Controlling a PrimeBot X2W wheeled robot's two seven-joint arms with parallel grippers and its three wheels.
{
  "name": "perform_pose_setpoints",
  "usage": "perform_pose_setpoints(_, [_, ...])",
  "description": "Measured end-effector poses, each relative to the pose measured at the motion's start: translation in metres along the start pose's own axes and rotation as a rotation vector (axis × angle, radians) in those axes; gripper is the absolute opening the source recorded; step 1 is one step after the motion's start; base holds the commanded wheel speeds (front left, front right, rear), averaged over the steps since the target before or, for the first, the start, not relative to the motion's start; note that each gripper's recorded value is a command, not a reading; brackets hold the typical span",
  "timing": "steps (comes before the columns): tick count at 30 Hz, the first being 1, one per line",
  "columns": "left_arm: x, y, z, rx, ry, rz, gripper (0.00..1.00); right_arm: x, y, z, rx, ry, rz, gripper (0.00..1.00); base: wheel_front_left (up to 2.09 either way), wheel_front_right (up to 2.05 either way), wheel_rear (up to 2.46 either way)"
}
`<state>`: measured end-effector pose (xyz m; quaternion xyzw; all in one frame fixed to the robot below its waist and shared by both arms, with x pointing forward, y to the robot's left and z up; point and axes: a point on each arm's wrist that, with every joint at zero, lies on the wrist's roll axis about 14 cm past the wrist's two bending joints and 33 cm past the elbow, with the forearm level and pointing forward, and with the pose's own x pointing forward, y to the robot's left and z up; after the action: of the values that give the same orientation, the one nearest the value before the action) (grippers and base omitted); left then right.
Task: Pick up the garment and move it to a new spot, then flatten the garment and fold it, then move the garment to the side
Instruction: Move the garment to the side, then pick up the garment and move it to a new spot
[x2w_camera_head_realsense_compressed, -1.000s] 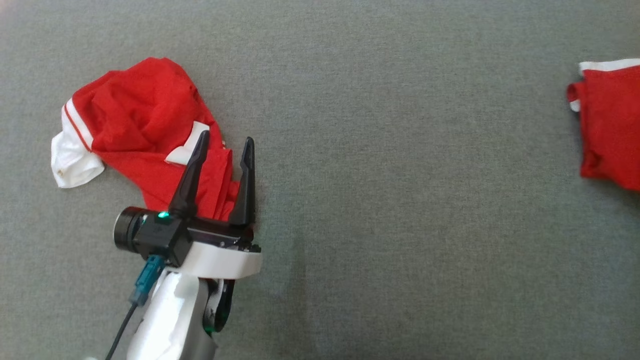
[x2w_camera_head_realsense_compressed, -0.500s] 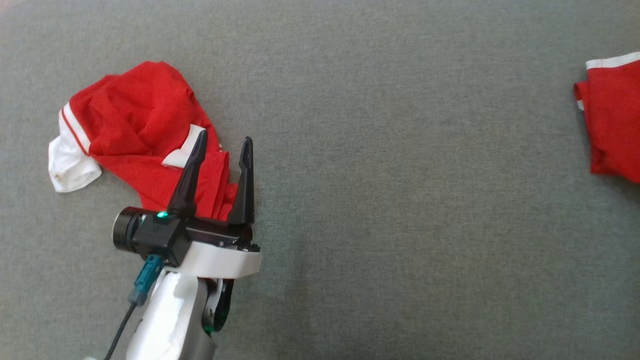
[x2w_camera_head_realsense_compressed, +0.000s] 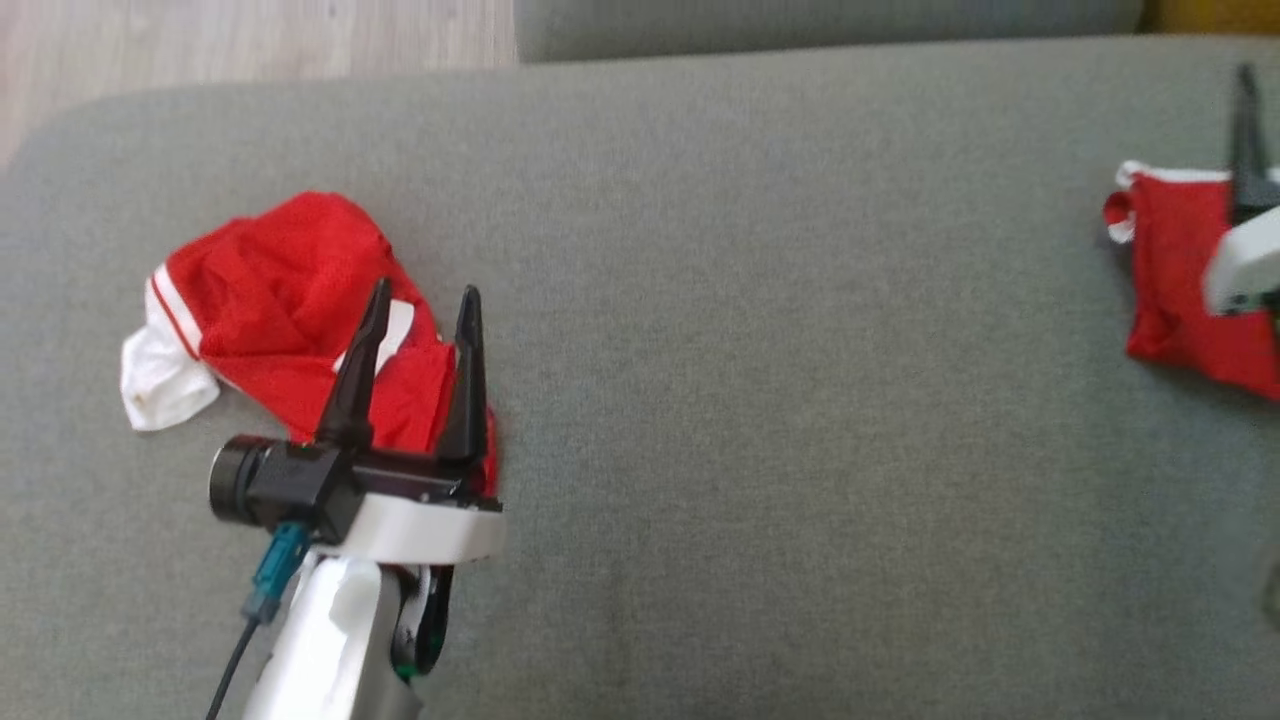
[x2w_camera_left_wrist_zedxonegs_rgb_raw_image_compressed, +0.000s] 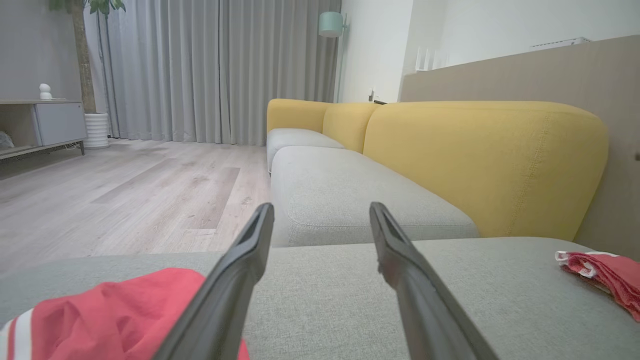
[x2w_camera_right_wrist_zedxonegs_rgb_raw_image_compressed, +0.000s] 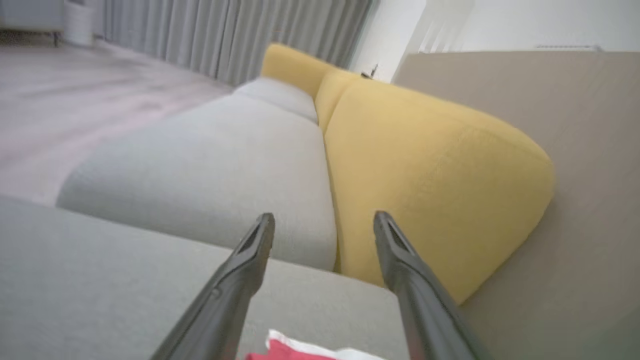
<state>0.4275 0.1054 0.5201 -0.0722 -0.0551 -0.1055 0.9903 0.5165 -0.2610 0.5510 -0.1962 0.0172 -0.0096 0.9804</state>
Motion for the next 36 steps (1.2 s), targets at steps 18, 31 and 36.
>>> perform_pose_setpoints(18, [-0.052,0.01,0.014,-0.007,-0.017,0.074,1.0,-0.103,0.088,0.003,0.456,-0.113,0.084,1.0,0.0,0.0,0.0])
perform_pose_setpoints(31, [-0.068,0.015,0.003,-0.021,0.017,0.101,1.0,-0.133,0.112,-0.033,0.518,-0.037,0.113,1.0,0.0,0.0,0.0])
perform_pose_setpoints(36, [-0.069,0.017,0.002,-0.019,0.021,0.109,1.0,-0.132,0.115,-0.031,0.518,-0.041,0.119,1.0,0.0,0.0,0.0])
